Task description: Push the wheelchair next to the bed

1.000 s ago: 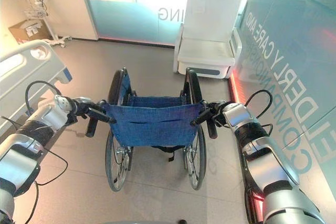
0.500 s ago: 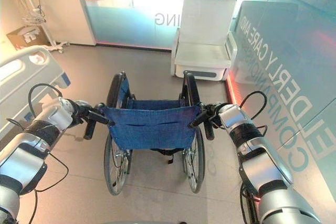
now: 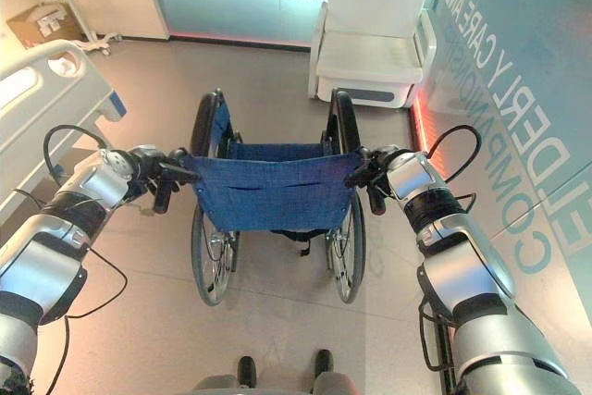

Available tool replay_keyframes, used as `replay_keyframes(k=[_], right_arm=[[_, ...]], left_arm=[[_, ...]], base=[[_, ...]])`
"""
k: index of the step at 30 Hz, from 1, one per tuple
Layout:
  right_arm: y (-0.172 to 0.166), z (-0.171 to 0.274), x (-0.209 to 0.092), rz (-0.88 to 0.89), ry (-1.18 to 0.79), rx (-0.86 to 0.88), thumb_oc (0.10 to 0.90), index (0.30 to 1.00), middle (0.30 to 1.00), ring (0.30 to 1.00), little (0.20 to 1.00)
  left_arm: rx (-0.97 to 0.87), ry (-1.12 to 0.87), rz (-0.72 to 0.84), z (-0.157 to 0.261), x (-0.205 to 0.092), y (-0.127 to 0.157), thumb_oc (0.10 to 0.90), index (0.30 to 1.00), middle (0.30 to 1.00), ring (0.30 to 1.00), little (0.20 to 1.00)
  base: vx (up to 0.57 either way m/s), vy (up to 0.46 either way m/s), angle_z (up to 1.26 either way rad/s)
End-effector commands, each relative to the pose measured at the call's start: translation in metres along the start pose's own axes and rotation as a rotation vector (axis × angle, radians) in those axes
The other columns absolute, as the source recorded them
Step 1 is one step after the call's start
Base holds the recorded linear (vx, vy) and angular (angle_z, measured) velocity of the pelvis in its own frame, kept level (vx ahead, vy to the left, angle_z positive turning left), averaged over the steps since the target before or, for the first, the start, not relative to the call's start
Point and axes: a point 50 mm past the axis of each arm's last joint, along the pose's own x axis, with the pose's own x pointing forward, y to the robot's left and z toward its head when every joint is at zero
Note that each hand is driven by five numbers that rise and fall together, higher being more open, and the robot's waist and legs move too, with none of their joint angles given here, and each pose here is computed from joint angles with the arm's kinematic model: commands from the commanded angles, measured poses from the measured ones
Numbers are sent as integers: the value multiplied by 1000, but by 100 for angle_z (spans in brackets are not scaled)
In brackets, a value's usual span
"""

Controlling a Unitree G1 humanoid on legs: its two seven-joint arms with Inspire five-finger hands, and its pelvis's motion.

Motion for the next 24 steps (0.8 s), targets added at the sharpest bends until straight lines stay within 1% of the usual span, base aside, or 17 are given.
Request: replay_keyframes(k=[1,5,7,8,12,13,14,17,21,24], right_arm=[[30,-44,13,139,95,-180,400,300,300,300,300],[22,-37,12,79,75,-248,400,300,300,300,300],[20,-36,12,53,80,-256,400,300,300,300,300],[17,-35,12,6,76,-260,400,300,300,300,300],[12,-27,11,-90,16,-270,400,300,300,300,300],[12,-26,11,-93,13,-270,400,300,300,300,300],[11,-17,9,-112,-43,-294,400,300,300,300,300],[9,-1,4,-130,-114,-306,400,300,300,300,300],[3,7,0,-161,-155,-310,400,300,300,300,300],[-9,8,-1,-195,-168,-304,400,300,300,300,300]], left_arm=[[32,67,-144,-29,17,-57,400,300,300,300,300],[23,26,-128,-23,17,-60,400,300,300,300,300],[19,11,-125,-21,17,-61,400,300,300,300,300],[4,-13,-117,-18,17,-61,400,300,300,300,300],[-25,-58,-94,-13,16,-63,400,300,300,300,300],[-26,-59,-94,-13,16,-63,400,300,300,300,300],[-38,-70,-86,-12,16,-64,400,300,300,300,300],[-61,-91,-74,-8,16,-65,400,300,300,300,300],[-91,-123,-68,-5,16,-68,400,300,300,300,300],[-110,-152,-65,-1,15,-69,400,300,300,300,300]], base=[[13,6,6],[4,3,3],[0,0,0],[0,0,0],[0,0,0],[0,0,0],[0,0,0],[17,-28,1],[29,-74,9],[46,-123,5]])
